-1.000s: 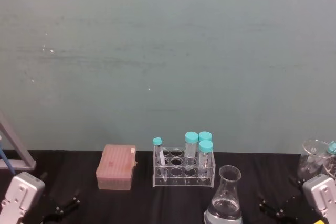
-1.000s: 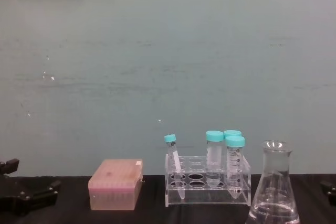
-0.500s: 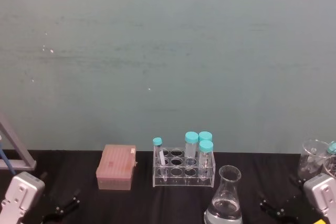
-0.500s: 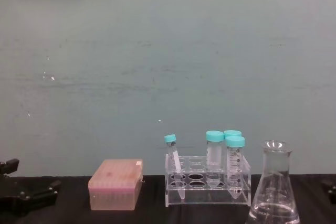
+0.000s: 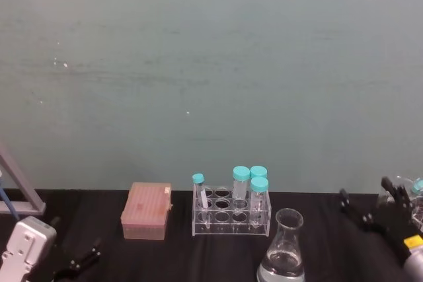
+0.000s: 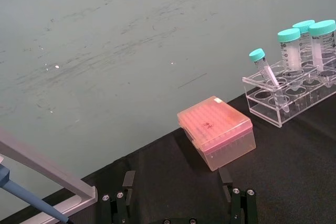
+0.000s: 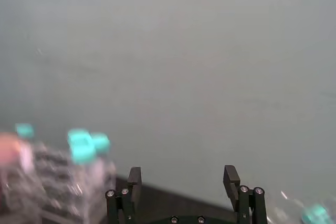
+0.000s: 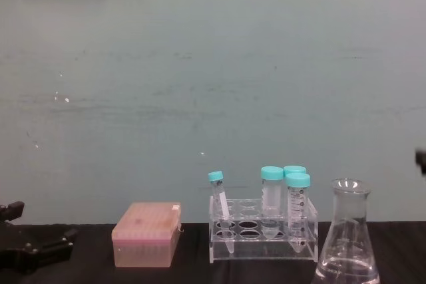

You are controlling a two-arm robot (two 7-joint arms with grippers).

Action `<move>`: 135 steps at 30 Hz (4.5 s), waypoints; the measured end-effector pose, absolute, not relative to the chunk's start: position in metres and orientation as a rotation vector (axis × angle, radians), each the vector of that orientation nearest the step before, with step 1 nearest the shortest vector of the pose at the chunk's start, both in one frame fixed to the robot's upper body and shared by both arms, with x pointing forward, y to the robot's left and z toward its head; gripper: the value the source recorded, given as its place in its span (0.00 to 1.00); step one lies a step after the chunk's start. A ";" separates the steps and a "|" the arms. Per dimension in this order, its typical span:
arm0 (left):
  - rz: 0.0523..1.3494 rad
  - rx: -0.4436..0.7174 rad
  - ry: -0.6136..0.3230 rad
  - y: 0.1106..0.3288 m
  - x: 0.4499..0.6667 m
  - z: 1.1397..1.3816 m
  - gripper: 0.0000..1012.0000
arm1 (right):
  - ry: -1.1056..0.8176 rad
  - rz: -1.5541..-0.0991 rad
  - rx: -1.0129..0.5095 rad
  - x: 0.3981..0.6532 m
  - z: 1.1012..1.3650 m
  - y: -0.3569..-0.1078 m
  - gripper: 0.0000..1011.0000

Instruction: Pick up the beaker with the right gripper, shake it three times, and then put it down.

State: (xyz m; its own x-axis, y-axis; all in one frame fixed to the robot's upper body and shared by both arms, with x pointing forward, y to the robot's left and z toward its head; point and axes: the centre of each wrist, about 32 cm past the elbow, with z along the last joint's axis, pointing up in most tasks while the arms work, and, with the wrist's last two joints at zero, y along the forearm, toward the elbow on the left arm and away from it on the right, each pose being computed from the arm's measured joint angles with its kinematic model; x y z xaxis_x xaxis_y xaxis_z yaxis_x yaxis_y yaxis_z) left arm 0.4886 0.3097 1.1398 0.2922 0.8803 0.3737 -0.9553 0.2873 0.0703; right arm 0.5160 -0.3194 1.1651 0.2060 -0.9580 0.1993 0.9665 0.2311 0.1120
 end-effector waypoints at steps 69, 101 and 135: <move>1.248 0.304 -0.285 0.310 0.489 1.140 0.99 | 0.094 -0.943 -0.067 0.527 1.167 -0.277 0.99; 1.248 0.304 -0.285 0.310 0.489 1.140 0.99 | 0.097 -0.946 -0.090 0.532 1.164 -0.271 0.99; 1.248 0.304 -0.285 0.310 0.489 1.140 0.99 | 0.093 -0.969 -0.105 0.532 1.163 -0.271 0.99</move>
State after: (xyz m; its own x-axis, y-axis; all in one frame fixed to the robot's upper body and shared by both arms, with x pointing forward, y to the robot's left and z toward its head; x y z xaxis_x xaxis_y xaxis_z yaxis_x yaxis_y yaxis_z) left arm 0.4886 0.3097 1.1398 0.2923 0.8803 0.3737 -0.9552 0.2873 0.0703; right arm 0.5321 -0.2710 1.1625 0.5628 -0.8259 -0.0322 0.8169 0.5618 -0.1304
